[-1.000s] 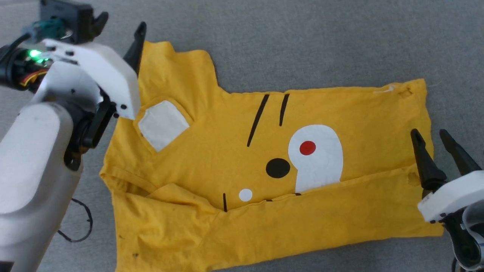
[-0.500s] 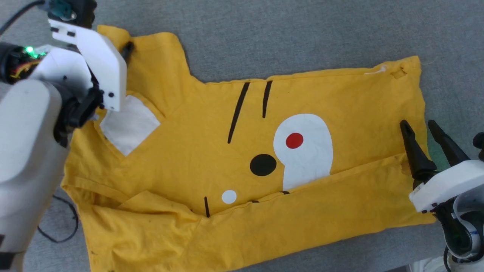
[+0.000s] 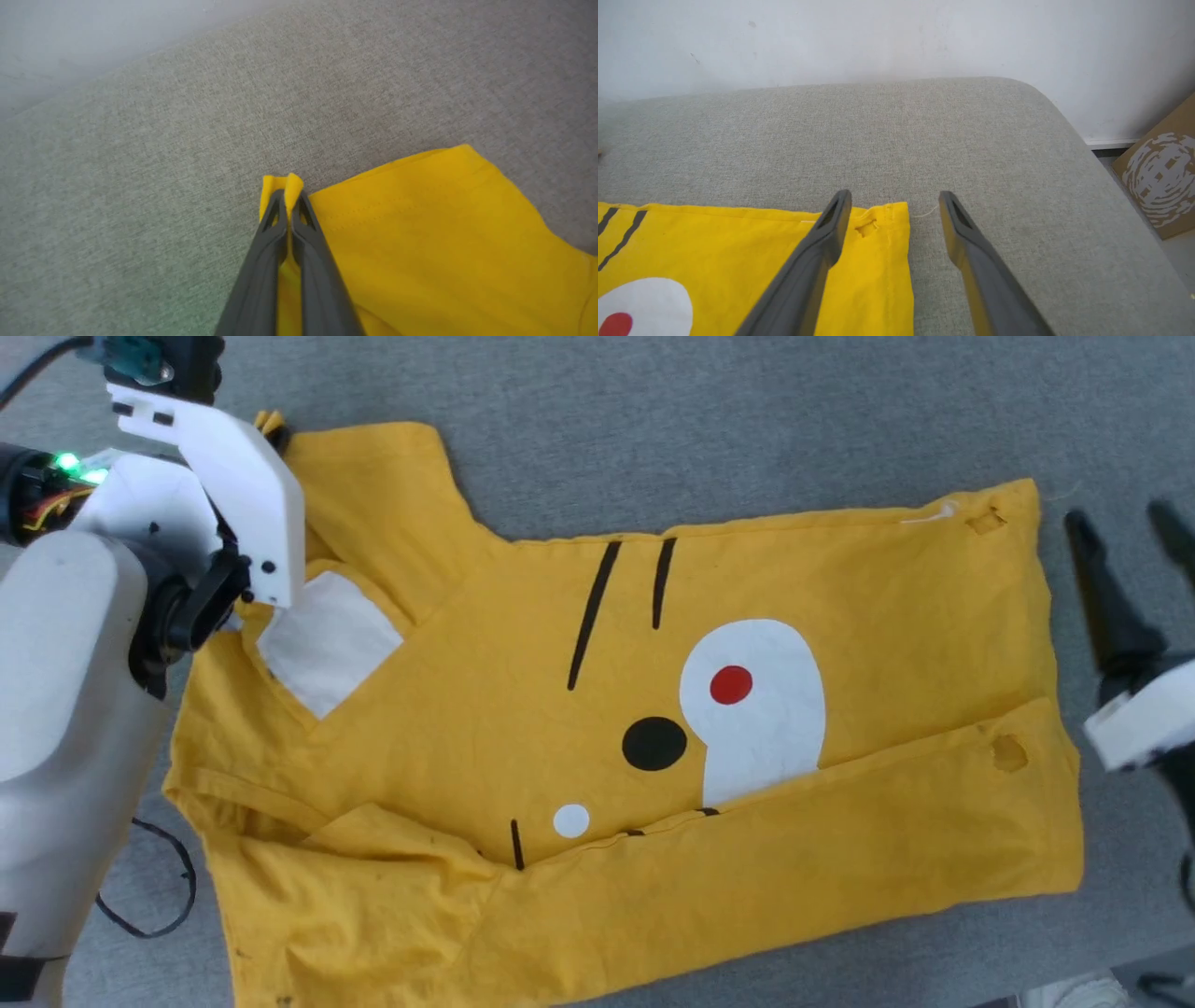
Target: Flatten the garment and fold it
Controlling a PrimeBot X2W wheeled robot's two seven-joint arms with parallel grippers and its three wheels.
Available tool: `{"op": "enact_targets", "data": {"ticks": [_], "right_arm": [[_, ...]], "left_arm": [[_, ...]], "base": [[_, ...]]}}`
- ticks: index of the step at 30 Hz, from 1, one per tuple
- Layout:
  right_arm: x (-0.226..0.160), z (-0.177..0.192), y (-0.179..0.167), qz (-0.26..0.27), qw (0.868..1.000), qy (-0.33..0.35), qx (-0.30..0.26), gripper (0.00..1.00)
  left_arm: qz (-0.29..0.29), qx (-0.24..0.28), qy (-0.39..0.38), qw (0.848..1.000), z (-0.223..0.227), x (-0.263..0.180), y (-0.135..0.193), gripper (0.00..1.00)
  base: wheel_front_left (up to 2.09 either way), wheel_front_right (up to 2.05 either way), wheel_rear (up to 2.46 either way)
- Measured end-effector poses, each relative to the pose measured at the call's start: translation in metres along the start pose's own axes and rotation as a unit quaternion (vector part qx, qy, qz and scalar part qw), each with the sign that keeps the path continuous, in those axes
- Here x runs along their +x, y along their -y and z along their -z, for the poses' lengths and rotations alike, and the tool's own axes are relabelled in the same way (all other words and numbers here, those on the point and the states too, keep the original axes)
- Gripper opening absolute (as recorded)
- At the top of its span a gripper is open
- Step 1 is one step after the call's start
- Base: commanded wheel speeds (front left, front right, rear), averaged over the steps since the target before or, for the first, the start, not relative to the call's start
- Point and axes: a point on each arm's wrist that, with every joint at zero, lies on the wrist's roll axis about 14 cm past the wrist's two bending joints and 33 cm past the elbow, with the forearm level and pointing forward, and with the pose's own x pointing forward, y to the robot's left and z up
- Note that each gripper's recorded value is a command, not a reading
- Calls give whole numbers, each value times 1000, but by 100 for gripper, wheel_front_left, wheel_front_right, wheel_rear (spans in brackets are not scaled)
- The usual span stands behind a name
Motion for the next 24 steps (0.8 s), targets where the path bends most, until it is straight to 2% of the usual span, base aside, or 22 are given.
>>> {"op": "enact_targets", "data": {"ticks": [6,11,18,19,21,22,24], "right_arm": [[19,-10,-2,-15,999,-30,-26,100],[35,15,2,-13,995,-99,-30,100],[51,44,2,-16,987,-158,-39,100],[52,50,2,-16,985,-169,-37,81],[53,55,3,-14,983,-178,-33,4],[54,58,3,-12,983,-183,-30,0],[57,61,2,-13,982,-189,-27,0]], "left_arm": [[-5,-6,0,1000,5,-9,-4,0],[-6,-9,1,1000,9,-10,-6,0],[-5,-14,2,1000,11,-7,-7,0],[-5,-14,3,1000,11,-6,-8,0],[-5,-14,2,1000,12,-6,-8,0],[-6,-15,2,1000,12,-6,-9,0],[-6,-15,2,1000,12,-6,-9,0]], "base": [[0,0,0],[0,0,0],[0,0,0],[0,0,0],[0,0,0],[0,0,0],[0,0,0]]}}
